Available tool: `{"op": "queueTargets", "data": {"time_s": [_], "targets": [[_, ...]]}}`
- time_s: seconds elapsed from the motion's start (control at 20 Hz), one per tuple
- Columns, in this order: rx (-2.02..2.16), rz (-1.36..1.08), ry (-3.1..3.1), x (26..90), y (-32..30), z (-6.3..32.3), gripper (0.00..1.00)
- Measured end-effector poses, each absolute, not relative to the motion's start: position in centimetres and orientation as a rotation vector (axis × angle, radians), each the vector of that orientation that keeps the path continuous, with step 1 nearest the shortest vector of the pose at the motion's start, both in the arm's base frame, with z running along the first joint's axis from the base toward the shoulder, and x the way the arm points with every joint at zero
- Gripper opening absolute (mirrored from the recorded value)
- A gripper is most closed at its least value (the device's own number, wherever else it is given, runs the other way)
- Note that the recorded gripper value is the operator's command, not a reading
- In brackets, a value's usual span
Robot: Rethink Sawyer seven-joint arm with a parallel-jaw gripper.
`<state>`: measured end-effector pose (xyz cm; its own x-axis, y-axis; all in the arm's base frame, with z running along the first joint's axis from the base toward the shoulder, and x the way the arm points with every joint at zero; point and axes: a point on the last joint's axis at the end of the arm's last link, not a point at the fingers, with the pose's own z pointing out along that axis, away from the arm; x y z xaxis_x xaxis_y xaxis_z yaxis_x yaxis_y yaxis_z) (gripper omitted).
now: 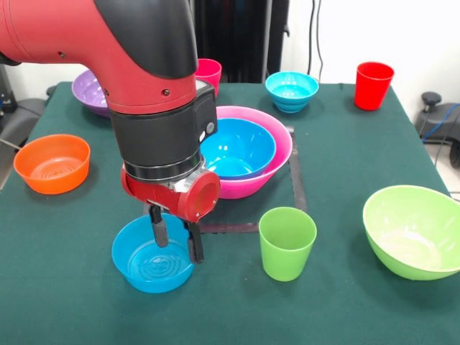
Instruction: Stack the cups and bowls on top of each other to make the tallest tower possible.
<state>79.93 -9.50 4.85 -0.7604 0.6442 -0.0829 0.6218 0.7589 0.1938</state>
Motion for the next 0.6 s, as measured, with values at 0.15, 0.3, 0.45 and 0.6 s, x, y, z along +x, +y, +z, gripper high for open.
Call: {"op": "queueTargets", "data": {"time_s": [0.15, 0.3, 0.45, 0.6], "targets": [[1.018, 0.233, 2.813, 79.77, -9.46, 4.73, 1.0], [1.019, 0.234, 2.812, 79.72, -9.49, 4.67, 1.0], [1.018, 0.236, 2.804, 79.75, -9.5, 4.47, 1.0], [1.018, 0.239, 2.798, 79.76, -9.46, 4.13, 1.0]]}}
